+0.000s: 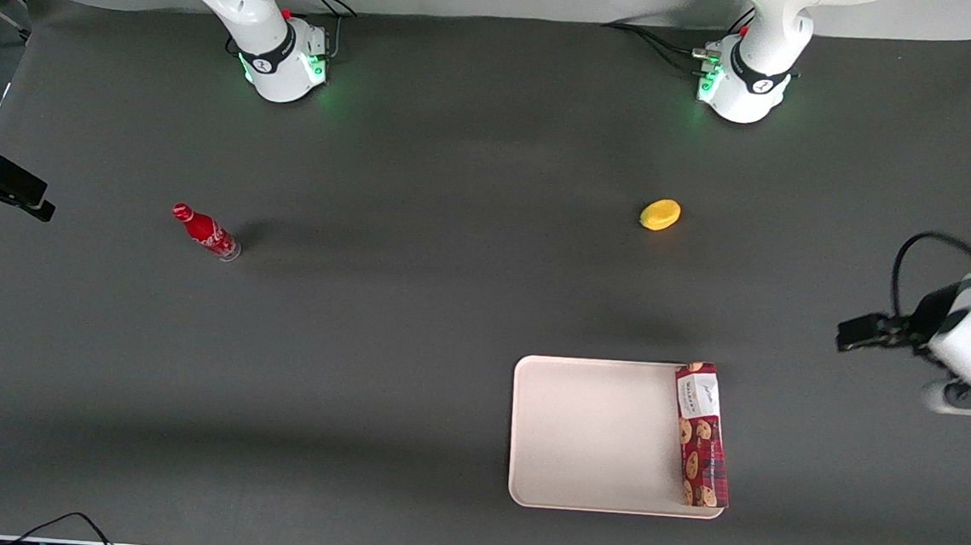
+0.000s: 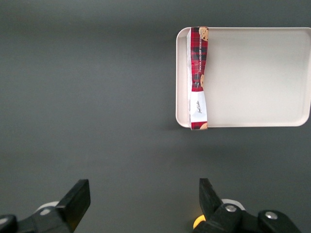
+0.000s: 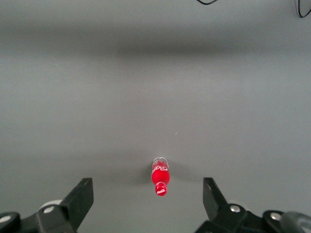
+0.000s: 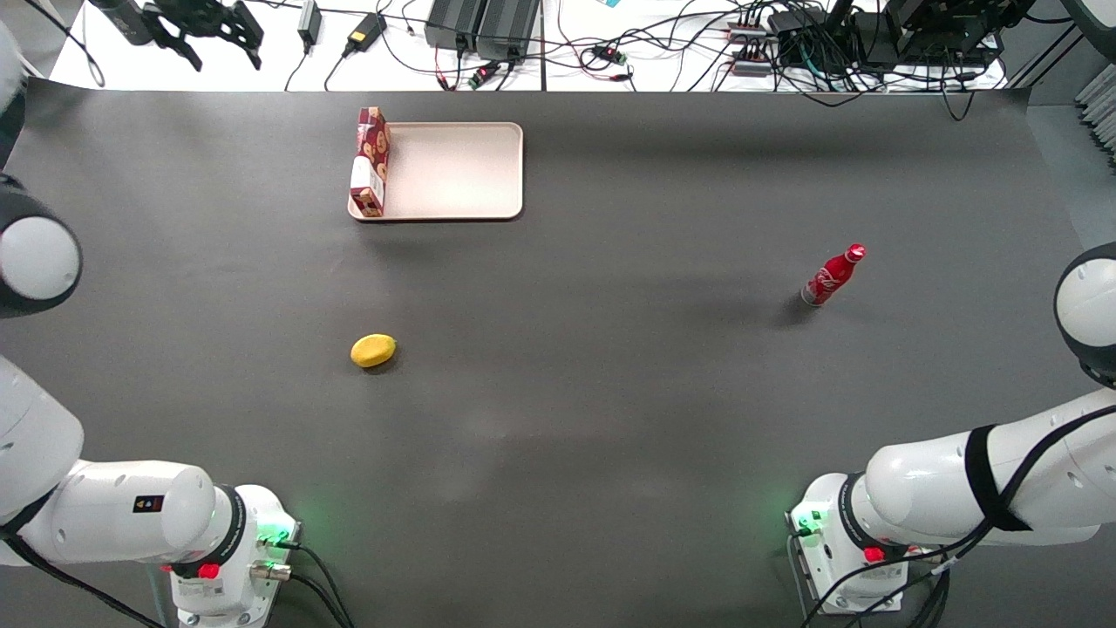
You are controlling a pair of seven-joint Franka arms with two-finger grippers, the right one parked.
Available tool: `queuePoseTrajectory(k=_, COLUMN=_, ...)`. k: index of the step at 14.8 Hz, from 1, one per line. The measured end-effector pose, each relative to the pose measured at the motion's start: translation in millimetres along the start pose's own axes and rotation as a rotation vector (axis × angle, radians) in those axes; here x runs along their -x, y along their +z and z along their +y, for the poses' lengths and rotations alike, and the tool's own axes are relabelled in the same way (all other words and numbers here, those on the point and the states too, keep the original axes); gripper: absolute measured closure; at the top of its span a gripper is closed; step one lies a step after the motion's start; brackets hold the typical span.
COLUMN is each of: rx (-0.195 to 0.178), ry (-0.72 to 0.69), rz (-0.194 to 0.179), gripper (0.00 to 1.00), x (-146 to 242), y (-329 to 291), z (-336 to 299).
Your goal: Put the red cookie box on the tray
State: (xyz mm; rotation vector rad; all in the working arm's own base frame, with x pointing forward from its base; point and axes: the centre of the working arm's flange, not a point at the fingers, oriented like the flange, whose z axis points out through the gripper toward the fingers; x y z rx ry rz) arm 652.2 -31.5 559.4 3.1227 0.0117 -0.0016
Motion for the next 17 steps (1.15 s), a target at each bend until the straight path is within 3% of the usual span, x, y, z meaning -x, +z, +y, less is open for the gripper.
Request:
queuePoseTrajectory(k=4, rx=-0.017, ry=0.010, rz=0.021, gripper=0.00, x=50.7, y=-69.4, z=-4.5)
queuePoseTrajectory(k=9, rx=-0.031, ry=-0.005, rz=0.031, gripper=0.00, x=93.4, y=-97.9, z=-18.5)
queuePoseTrajectory(k=17, rx=-0.034, ry=-0.004, rz=0.034, gripper=0.00, x=99.5, y=-88.1, z=-18.3)
